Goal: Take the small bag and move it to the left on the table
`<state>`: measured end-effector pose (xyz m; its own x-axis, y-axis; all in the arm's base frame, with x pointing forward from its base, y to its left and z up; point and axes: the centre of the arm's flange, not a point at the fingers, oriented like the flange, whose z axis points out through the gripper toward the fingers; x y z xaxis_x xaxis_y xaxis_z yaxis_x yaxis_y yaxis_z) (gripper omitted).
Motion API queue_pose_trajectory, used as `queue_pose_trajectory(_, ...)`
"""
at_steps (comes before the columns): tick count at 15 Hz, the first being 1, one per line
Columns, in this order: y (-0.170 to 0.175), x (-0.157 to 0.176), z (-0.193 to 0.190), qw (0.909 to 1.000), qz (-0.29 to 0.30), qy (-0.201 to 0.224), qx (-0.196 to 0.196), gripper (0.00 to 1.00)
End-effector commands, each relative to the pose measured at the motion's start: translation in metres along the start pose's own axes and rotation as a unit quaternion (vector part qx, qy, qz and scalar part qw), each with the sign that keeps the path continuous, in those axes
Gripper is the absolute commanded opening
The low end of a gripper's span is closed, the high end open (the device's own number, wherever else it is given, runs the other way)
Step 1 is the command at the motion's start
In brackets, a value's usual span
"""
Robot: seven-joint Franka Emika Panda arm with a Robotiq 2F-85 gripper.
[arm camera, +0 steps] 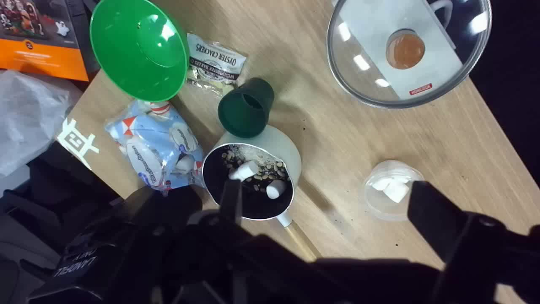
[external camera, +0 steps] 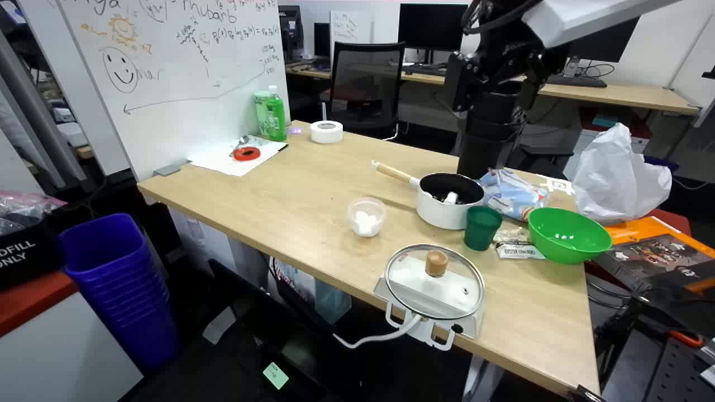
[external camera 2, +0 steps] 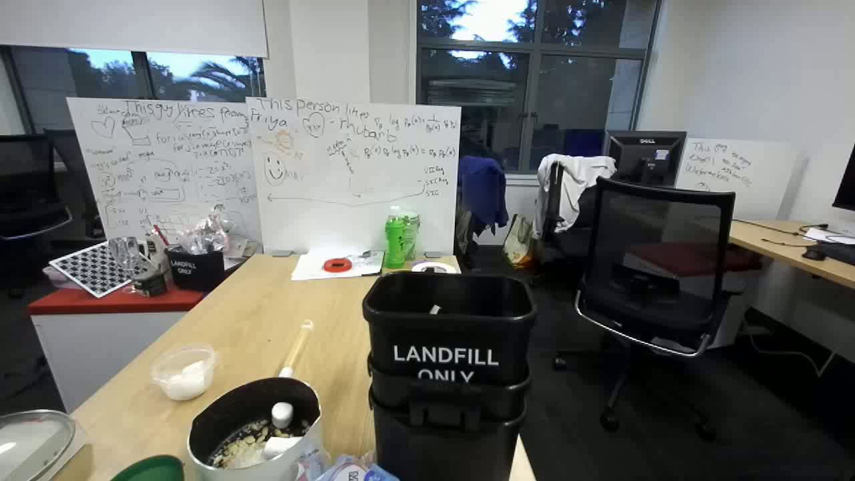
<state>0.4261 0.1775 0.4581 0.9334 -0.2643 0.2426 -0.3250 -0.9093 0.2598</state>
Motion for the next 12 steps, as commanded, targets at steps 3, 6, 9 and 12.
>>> queue_pose_trajectory(3,0.0,0.0,0.0,1.0,0.0,0.0,0.0,1.0)
queue_pose_trajectory(6,0.0,0.0,0.0,1.0,0.0,0.0,0.0,1.0)
queue_pose_trajectory(9,0.0,0.0,0.0,1.0,0.0,0.0,0.0,1.0)
queue_pose_trajectory(12,0.0028,0.0059,0.0018,0.9994,0.031,-0.011,0.004,1.0)
